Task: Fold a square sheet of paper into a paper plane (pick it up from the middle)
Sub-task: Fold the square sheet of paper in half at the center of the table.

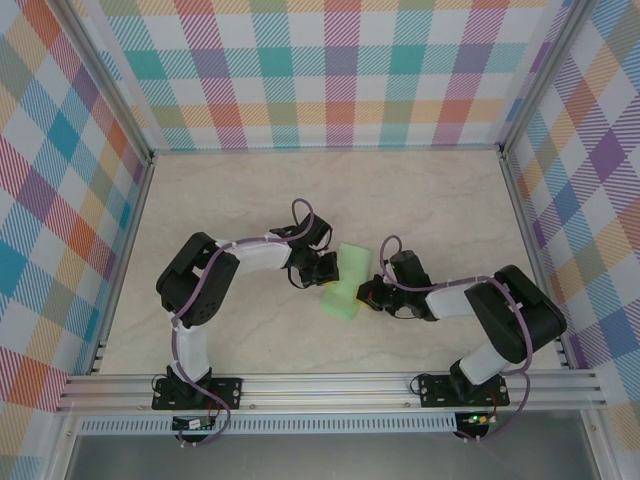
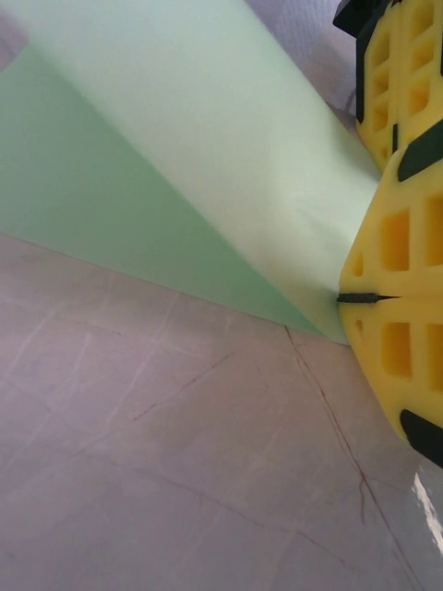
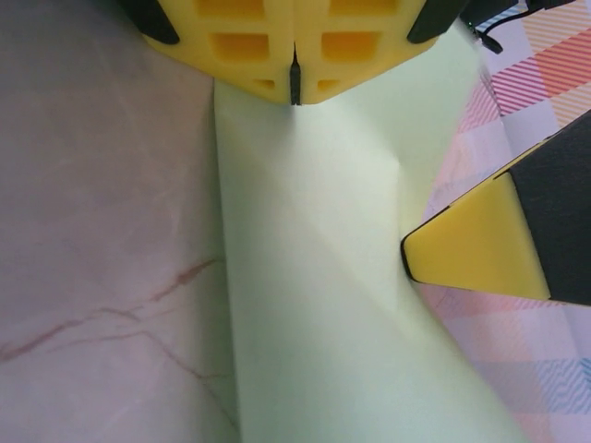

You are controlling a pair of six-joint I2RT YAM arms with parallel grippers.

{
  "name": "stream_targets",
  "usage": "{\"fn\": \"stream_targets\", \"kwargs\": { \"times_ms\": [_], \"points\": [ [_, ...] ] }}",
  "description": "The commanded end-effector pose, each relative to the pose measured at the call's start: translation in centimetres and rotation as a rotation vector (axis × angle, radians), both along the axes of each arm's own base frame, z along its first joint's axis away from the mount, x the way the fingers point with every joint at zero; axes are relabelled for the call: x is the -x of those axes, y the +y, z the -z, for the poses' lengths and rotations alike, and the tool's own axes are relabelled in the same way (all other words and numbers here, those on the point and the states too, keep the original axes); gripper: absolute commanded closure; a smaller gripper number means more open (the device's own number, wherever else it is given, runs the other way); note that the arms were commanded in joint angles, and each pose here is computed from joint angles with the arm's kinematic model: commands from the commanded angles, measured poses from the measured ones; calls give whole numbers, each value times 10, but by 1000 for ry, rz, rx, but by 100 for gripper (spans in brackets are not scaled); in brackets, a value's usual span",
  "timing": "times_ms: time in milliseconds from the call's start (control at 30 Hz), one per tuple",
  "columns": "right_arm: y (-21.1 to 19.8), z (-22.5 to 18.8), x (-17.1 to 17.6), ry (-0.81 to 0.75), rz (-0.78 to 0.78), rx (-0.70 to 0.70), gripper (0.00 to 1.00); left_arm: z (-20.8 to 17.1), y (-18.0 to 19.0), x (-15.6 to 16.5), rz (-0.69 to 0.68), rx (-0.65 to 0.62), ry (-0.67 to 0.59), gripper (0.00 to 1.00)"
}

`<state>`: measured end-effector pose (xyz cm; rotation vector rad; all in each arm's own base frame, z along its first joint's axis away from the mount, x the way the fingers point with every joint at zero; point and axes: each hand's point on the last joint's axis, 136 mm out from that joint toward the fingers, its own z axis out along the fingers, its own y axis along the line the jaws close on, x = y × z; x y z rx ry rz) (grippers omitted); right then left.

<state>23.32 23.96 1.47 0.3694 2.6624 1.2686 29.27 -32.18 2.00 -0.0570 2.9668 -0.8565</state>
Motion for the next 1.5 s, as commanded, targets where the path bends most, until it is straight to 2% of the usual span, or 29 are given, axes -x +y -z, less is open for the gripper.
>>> {"fn": "stream_targets", "kwargs": {
  "times_ms": [0,400,633,1033,1467],
  "points": [
    [-6,21,13,26,-12,37,100,32,17,23,17,-100,71,100],
    [7,-45,5,-113,-49,-55,100,31,15,23,21,-91,70,100],
    [22,-37,15,-90,-89,-62,100,32,15,24,23,-93,73,100],
    [-1,13,37,-5,-82,51,100,31,15,23,28,-93,71,100],
    [18,-38,25,-102,-108,-40,100,33,15,24,29,-91,74,100]
  ]
}}
